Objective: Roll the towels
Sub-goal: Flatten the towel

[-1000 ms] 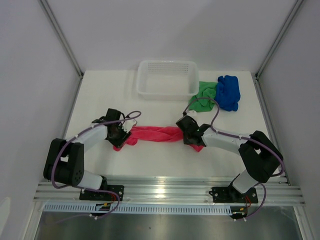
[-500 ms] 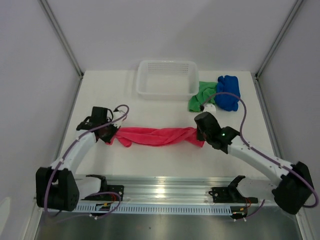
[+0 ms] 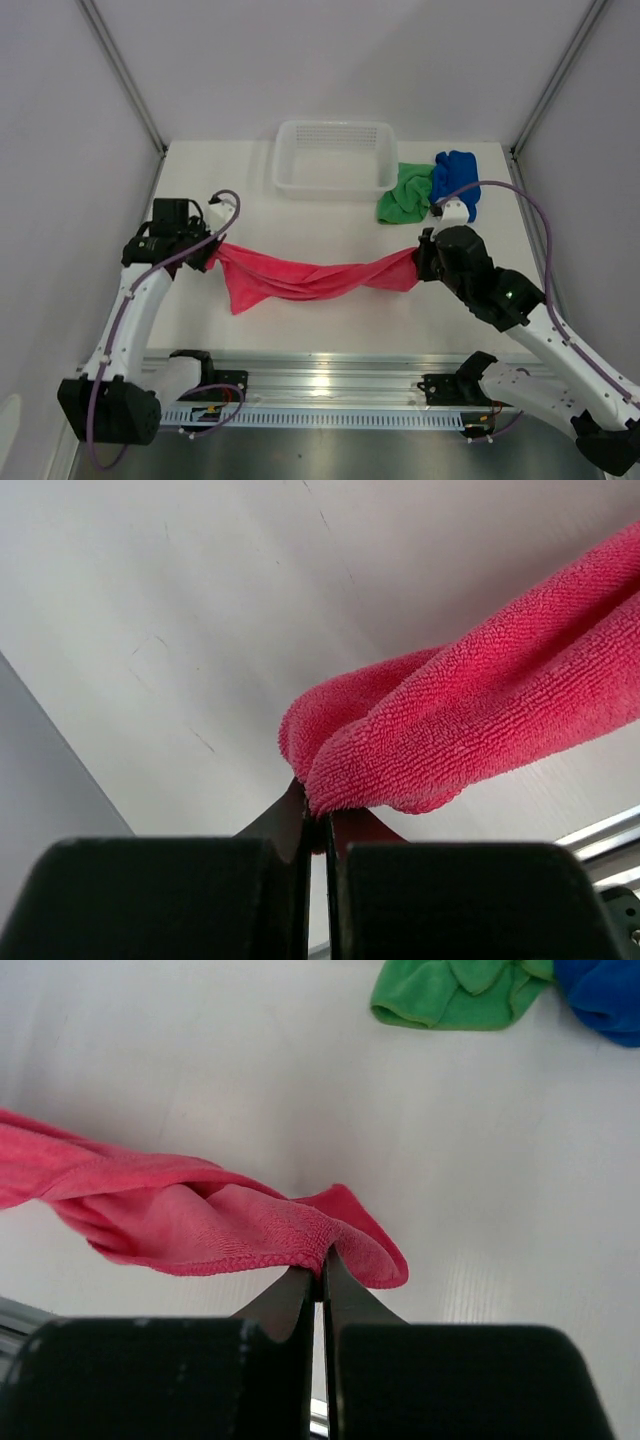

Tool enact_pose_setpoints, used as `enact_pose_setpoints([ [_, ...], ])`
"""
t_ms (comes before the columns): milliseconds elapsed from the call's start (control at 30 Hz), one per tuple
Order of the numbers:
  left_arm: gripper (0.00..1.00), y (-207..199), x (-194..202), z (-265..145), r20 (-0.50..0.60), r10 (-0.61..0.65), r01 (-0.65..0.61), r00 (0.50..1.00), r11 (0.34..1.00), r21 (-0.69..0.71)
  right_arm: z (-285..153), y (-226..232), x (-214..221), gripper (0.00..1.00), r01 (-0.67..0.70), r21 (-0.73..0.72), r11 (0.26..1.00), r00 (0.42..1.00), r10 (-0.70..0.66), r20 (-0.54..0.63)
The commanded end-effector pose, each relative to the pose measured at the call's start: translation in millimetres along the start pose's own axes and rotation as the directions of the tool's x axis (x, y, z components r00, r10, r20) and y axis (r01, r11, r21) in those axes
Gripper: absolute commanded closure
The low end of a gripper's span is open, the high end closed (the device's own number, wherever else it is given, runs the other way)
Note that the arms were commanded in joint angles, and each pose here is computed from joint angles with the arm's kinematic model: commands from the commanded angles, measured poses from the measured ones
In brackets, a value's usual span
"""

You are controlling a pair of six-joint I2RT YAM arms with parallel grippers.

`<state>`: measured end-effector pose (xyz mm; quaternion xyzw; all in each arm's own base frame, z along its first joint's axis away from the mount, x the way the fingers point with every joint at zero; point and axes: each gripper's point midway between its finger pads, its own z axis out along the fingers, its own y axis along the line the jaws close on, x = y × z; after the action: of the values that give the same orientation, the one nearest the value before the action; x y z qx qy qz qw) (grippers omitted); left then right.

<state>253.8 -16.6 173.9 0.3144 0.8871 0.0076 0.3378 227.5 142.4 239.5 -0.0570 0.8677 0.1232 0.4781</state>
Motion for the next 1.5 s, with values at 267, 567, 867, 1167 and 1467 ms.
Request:
enact_pose_setpoints([
  [267,0.39,83.9,-32.2,140.4,-0.192,-0.123,0.114,0.974,0.992,-0.058,66.4,24.2,35.7,1.00,0.044,-0.091,0.995,0.995,-0.052,-0.090],
  [567,0.12,62.0,-49.8,63.3,0.049,0.007,-0.001,0.999,0.994,-0.113,81.8,12.8,34.3,1.00,-0.018,-0.094,0.995,0.994,0.008,-0.105],
  [867,0.20,-63.4,72.5,84.5,-0.171,0.471,-0.437,0.866,0.877,0.200,86.0,8.7,43.9,1.00,-0.004,-0.104,0.995,0.992,-0.009,-0.127],
  [1167,0.24,-70.5,85.1,106.0,-0.240,0.529,-0.469,0.814,0.843,0.264,88.7,4.8,50.9,1.00,-0.017,-0.102,0.995,0.990,0.003,-0.139],
  [1467,0.41,-74.0,125.0,115.3,-0.362,0.550,-0.447,0.753,0.830,0.333,86.3,-1.3,46.3,1.00,-0.015,-0.087,0.996,0.992,0.003,-0.129],
])
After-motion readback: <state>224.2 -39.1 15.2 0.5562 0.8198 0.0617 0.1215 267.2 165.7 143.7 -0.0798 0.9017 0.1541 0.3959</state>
